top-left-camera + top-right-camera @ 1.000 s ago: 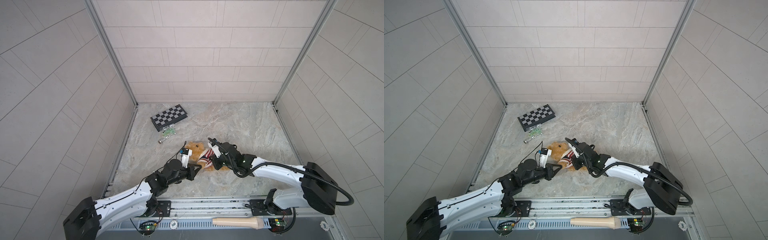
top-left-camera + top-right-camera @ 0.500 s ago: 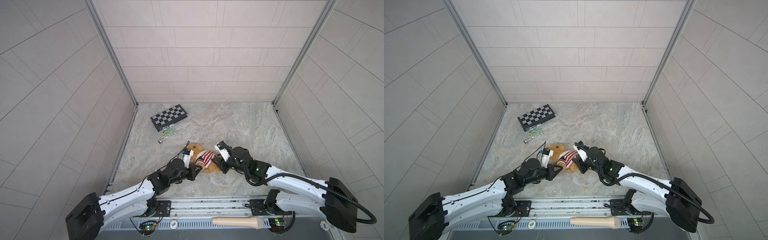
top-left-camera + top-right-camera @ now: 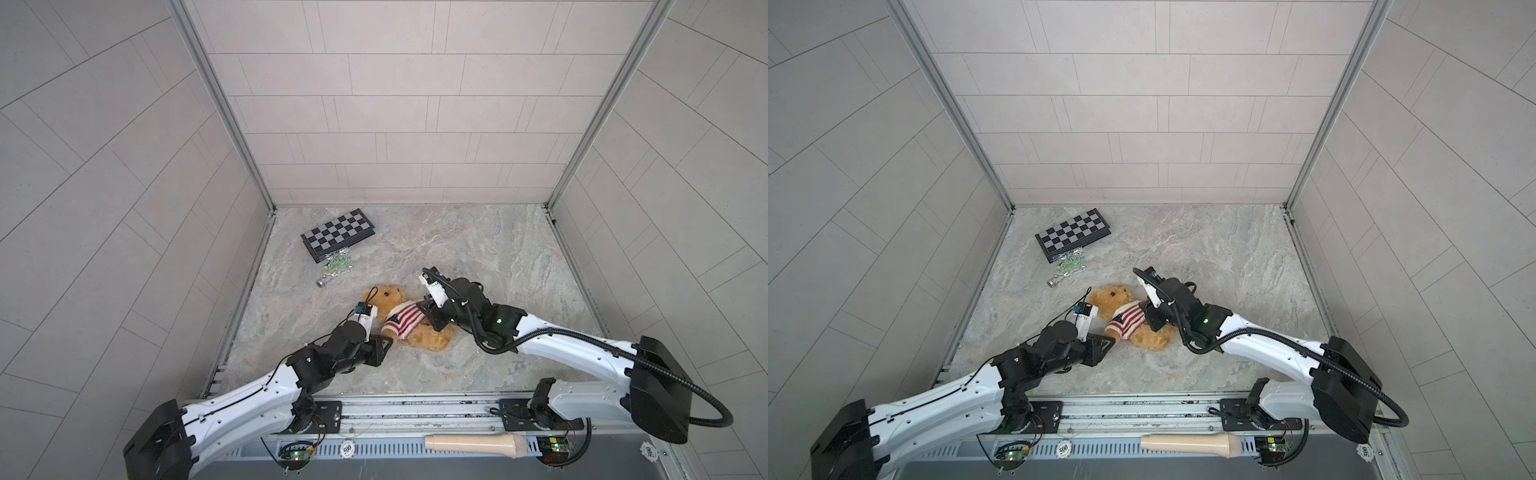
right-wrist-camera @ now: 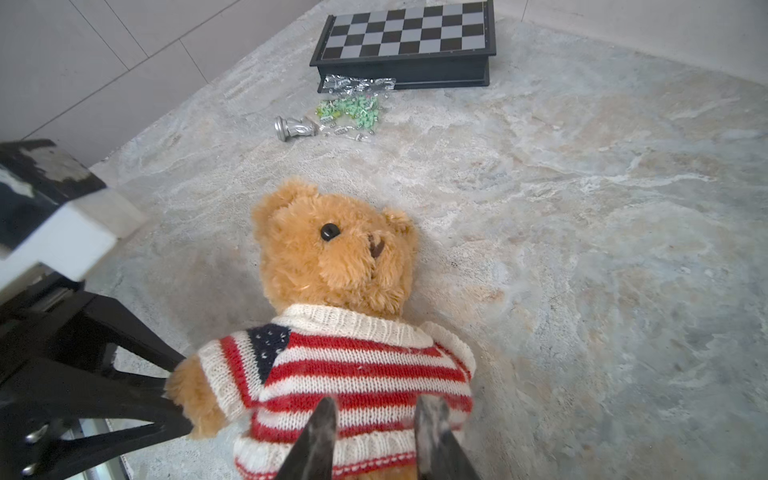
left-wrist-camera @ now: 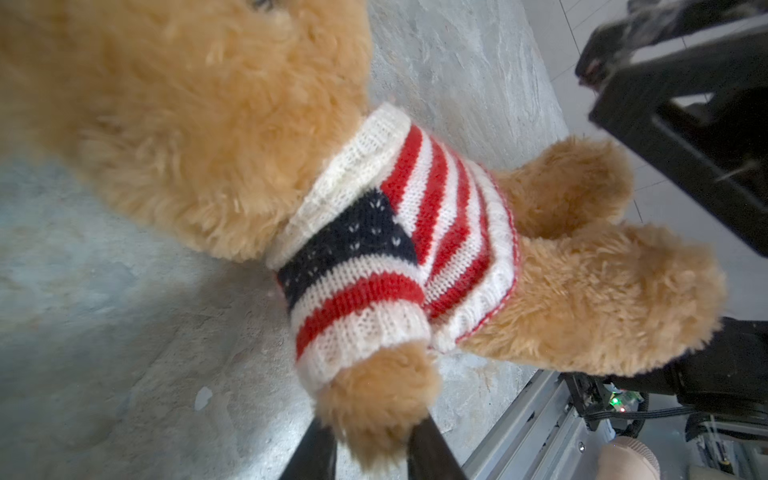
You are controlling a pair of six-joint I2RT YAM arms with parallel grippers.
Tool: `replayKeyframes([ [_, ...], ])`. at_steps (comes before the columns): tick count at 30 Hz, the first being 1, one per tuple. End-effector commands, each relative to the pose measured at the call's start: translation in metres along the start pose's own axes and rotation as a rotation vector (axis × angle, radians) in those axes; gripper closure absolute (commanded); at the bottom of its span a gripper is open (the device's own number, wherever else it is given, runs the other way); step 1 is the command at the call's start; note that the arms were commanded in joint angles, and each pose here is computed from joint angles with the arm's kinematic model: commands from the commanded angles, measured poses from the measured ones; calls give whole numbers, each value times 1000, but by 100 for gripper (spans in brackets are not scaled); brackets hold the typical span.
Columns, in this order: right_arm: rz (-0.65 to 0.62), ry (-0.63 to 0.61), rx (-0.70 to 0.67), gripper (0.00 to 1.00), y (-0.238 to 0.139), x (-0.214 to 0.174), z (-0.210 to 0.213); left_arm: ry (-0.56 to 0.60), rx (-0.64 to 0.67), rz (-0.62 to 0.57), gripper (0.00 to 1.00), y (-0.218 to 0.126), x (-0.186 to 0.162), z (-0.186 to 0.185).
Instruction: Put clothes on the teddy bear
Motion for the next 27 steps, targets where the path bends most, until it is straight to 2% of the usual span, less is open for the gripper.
replayKeyframes([
  [1,52,-20,-38,65,8,-4,-1,9,48,3,63,-7,2,3],
  [6,101,6,-7,65,24,-13,1,19,56,-40,59,-19,14,-3],
  [11,129,35,27,67,32,-27,7,100,-20,-137,51,-36,40,-26],
  [13,126,58,50,67,33,-30,10,106,-16,-141,51,-37,45,-29],
  [19,91,171,133,67,29,-36,14,74,2,-91,56,-14,49,-32],
  [22,44,168,122,67,15,-30,11,38,28,-59,60,1,43,-28],
  [27,-1,132,52,65,-16,-11,1,19,27,-16,62,18,33,-24],
])
Point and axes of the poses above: each gripper's point midway between its finger pads, its own y axis out along the fingers, its own z axis along the line the jaws close on, x = y × z, the point moved 10 cm from there along -y, back along the fingers, and after that the axes turned 9 degrees about y, right-handed, at the moved point
